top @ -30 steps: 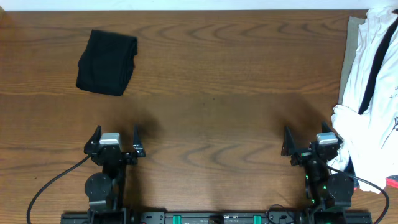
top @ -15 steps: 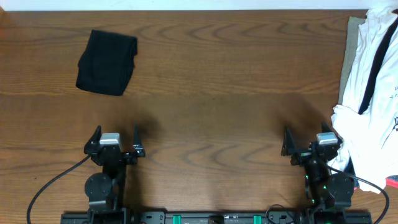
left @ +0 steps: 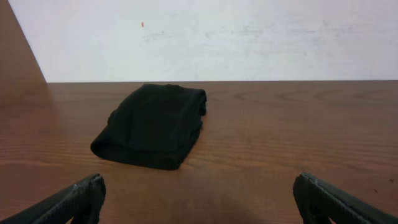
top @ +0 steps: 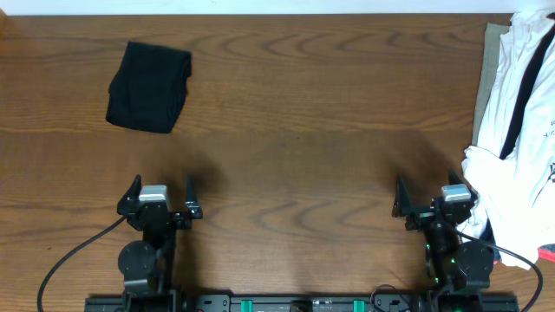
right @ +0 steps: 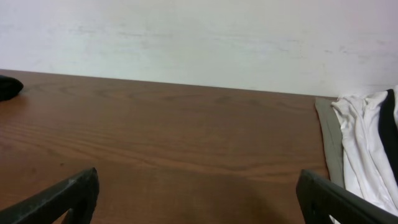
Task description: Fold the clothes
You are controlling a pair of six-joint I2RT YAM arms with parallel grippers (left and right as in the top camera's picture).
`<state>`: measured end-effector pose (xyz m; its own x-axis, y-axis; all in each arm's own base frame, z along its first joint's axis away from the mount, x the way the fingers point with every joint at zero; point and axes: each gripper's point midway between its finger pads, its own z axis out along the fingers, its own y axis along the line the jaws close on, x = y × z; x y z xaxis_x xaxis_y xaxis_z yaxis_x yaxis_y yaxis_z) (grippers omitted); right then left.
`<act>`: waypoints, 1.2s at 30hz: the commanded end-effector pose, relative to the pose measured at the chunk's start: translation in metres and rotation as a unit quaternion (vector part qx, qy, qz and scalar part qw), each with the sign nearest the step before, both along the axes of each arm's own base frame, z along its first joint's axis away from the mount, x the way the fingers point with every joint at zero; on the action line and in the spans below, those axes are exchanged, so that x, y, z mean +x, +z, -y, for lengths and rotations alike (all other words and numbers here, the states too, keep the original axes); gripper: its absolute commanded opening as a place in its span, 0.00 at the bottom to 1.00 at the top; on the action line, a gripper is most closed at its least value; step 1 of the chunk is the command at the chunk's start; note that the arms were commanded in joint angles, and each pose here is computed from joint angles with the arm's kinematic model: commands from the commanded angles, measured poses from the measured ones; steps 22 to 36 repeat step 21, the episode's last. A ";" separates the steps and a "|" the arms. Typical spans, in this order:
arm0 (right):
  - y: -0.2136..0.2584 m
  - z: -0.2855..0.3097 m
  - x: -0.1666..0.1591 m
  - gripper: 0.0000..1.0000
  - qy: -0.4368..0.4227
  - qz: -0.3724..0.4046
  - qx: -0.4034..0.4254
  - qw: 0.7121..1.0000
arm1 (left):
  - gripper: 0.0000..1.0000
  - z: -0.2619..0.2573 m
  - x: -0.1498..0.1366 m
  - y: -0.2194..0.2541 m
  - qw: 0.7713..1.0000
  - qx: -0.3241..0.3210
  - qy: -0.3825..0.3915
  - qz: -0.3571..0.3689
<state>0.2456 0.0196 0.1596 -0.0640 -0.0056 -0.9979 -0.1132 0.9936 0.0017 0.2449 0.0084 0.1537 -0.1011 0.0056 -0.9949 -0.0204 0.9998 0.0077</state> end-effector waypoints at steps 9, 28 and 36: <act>0.000 0.003 0.000 0.98 -0.007 0.001 -0.005 1.000 | 0.98 0.003 -0.001 -0.014 1.000 0.002 -0.011 -0.021; 0.000 0.003 0.000 0.99 -0.007 0.001 -0.005 1.000 | 0.98 0.003 -0.001 -0.014 1.000 0.002 -0.011 -0.021; 0.000 0.003 0.000 0.99 -0.007 0.001 -0.005 1.000 | 0.98 0.003 -0.001 -0.014 1.000 0.002 -0.011 -0.021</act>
